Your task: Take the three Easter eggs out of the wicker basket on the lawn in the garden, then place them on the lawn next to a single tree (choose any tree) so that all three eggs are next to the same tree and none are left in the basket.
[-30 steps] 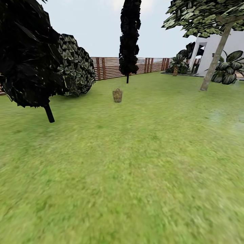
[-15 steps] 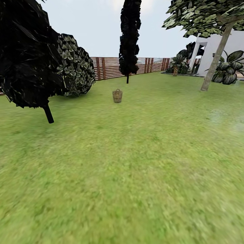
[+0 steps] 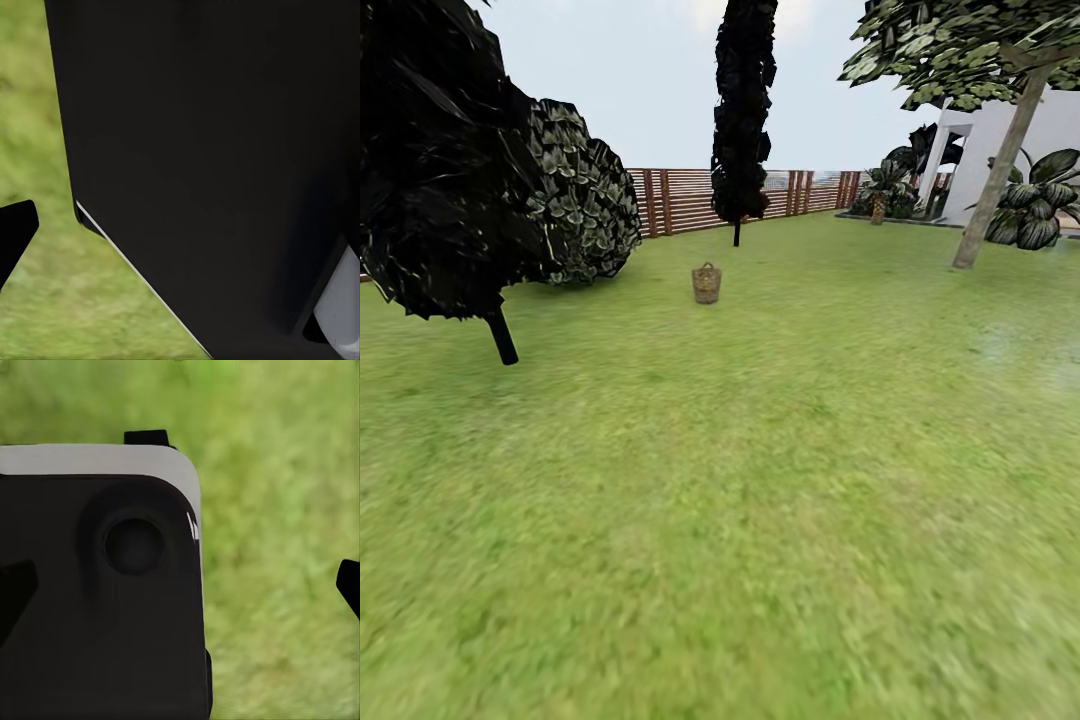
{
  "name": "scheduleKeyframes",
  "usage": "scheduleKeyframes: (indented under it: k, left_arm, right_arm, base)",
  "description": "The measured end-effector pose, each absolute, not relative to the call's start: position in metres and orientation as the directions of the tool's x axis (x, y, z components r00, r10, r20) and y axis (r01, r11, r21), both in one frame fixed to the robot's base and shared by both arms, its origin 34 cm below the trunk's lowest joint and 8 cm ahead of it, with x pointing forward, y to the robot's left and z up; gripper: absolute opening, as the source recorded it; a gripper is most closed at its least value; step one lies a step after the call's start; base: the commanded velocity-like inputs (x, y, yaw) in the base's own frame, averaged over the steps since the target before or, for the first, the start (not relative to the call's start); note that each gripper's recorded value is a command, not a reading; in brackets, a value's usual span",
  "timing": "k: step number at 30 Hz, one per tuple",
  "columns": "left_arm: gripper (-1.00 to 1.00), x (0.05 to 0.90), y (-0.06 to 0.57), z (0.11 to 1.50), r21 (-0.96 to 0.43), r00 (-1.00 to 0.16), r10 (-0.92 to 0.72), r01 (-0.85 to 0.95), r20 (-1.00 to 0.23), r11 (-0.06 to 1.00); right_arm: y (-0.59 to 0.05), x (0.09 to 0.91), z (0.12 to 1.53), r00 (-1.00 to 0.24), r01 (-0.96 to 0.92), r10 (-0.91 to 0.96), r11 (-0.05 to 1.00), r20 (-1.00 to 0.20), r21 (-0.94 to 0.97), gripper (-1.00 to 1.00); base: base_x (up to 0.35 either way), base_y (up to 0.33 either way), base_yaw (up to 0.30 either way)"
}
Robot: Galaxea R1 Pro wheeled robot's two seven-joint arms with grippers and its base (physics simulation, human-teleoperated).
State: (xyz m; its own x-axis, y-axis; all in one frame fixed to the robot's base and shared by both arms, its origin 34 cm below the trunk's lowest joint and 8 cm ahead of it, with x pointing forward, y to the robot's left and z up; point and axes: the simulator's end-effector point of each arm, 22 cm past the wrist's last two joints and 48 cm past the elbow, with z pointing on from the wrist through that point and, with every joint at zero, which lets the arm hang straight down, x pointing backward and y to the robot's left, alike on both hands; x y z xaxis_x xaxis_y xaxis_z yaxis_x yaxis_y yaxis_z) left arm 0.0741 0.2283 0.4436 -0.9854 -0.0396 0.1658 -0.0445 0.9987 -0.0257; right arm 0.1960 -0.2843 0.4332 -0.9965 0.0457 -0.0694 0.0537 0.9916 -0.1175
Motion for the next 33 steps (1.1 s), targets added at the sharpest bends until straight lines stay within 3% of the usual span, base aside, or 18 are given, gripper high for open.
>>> scheduleKeyframes:
  k: [10,33]
  left_arm:
    - [1.00,0.0736,0.2283,0.4437,-0.026,-0.985,-0.040,-0.045,0.167,0.999]
    - [1.00,0.0738,0.2283,0.4437,-0.026,-0.985,-0.040,-0.045,0.167,0.999]
  right_arm:
    - [-0.2843,0.1959,0.4333,-0.997,0.054,0.046,0.992,-0.070,-0.118,1.00]
    - [-0.2843,0.1960,0.4333,-0.996,0.054,0.046,0.992,-0.070,-0.118,1.00]
  base:
    - [0.207,0.000,0.000]
    - [0.336,0.000,0.000]
